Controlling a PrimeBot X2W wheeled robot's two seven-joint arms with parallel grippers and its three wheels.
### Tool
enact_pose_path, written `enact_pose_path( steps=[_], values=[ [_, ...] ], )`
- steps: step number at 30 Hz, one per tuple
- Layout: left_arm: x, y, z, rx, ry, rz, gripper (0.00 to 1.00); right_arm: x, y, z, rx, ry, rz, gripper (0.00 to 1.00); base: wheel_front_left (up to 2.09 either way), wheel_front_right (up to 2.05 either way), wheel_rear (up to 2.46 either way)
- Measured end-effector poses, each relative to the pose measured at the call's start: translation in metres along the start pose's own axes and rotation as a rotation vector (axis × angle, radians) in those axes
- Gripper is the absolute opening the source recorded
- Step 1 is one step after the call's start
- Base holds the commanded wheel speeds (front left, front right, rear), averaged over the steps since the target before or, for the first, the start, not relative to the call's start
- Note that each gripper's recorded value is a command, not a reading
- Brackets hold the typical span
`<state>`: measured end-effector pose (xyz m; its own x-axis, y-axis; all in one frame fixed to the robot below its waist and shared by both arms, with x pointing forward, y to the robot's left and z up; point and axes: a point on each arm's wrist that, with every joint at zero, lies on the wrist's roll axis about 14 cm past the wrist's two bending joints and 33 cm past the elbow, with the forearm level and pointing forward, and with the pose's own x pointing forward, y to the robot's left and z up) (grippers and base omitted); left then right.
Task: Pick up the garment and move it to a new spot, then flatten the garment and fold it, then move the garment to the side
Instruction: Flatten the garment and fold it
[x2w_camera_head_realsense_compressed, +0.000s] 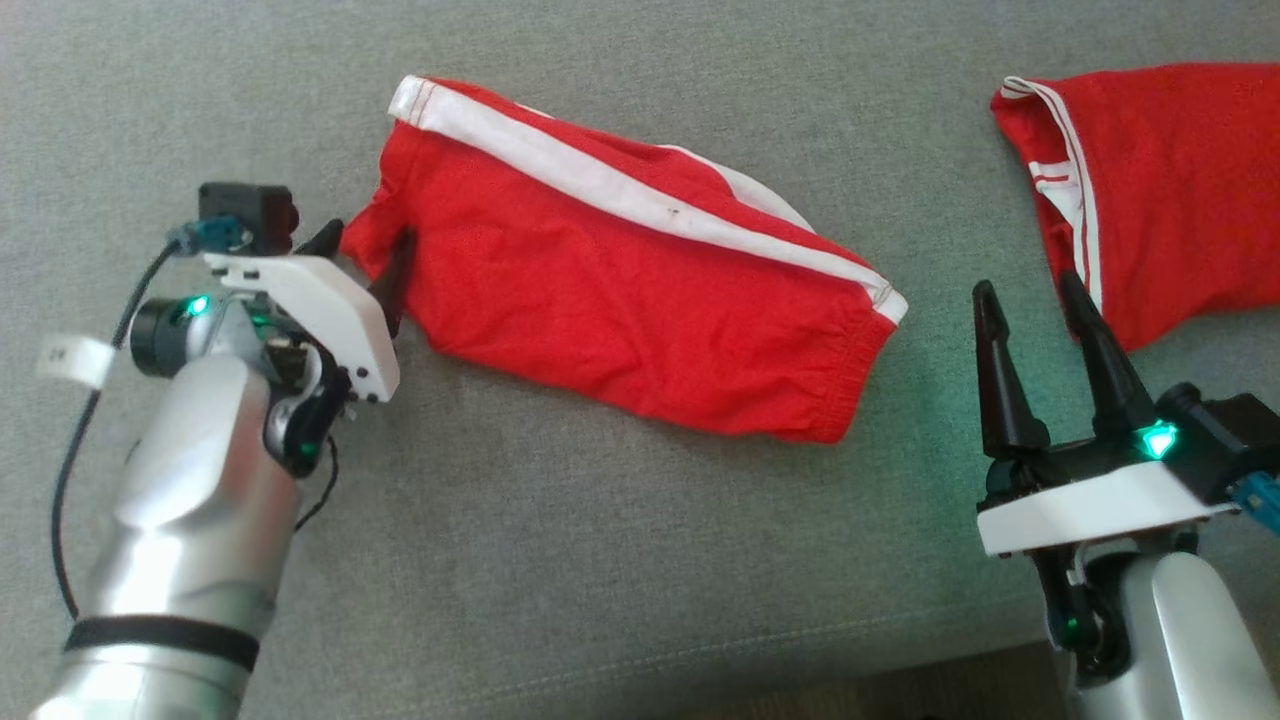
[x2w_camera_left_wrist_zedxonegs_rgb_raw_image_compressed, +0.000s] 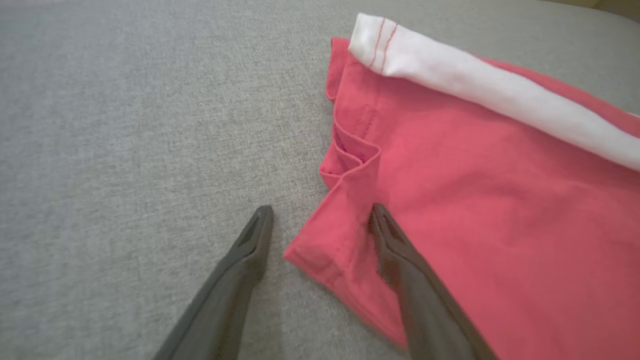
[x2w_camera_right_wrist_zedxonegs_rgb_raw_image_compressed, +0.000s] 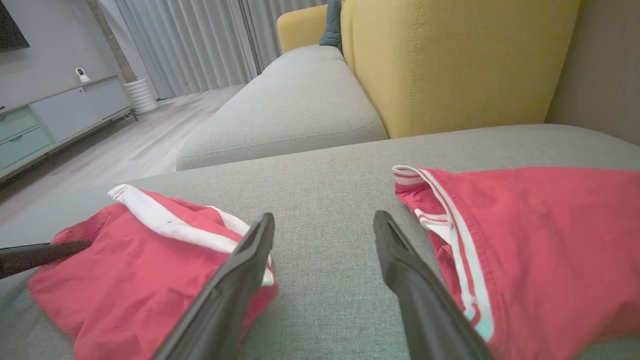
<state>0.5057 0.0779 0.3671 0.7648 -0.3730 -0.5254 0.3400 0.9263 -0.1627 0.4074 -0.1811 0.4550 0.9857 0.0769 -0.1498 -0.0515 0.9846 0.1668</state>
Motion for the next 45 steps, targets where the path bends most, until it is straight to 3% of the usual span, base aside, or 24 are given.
enact_pose_path(
  steps=[4, 8, 21, 34, 35, 37, 40, 45],
  values=[
    [0.007, -0.004, 0.0, 0.019, 0.048, -0.017, 1.0, 0.0, -0.001, -0.003, 0.004, 0.006, -0.004, 1.0, 0.0, 0.0, 0.0],
    [0.009, -0.004, -0.002, 0.029, 0.083, -0.029, 0.0, 0.001, 0.001, -0.004, 0.007, 0.009, 0.0, 1.0, 0.0, 0.0, 0.0],
    [-0.01, -0.005, -0.007, 0.041, 0.008, 0.008, 0.0, 0.004, 0.008, 0.004, 0.019, -0.014, 0.022, 1.0, 0.0, 0.0, 0.0],
    [-0.101, 0.012, -0.059, -0.207, -0.06, 0.184, 0.0, 0.005, 0.036, 0.016, 0.029, -0.038, 0.104, 1.0, 0.0, 0.0, 0.0],
    [-0.106, 0.012, -0.063, -0.215, -0.056, 0.194, 0.16, 0.004, 0.037, 0.015, 0.028, -0.03, 0.108, 1.0, 0.0, 0.0, 0.0],
    [-0.114, 0.011, -0.064, -0.225, -0.065, 0.213, 1.0, 0.004, 0.039, 0.015, 0.027, -0.03, 0.115, 1.0, 0.0, 0.0, 0.0],
    [-0.122, 0.01, -0.055, -0.232, -0.123, 0.232, 1.0, 0.003, 0.04, 0.02, 0.016, -0.038, 0.118, 1.0, 0.0, 0.0, 0.0],
    [-0.137, 0.012, -0.018, -0.156, -0.328, 0.278, 1.0, 0.001, 0.036, 0.029, -0.022, -0.055, 0.106, 1.0, 0.0, 0.0, 0.0]
  ],
)
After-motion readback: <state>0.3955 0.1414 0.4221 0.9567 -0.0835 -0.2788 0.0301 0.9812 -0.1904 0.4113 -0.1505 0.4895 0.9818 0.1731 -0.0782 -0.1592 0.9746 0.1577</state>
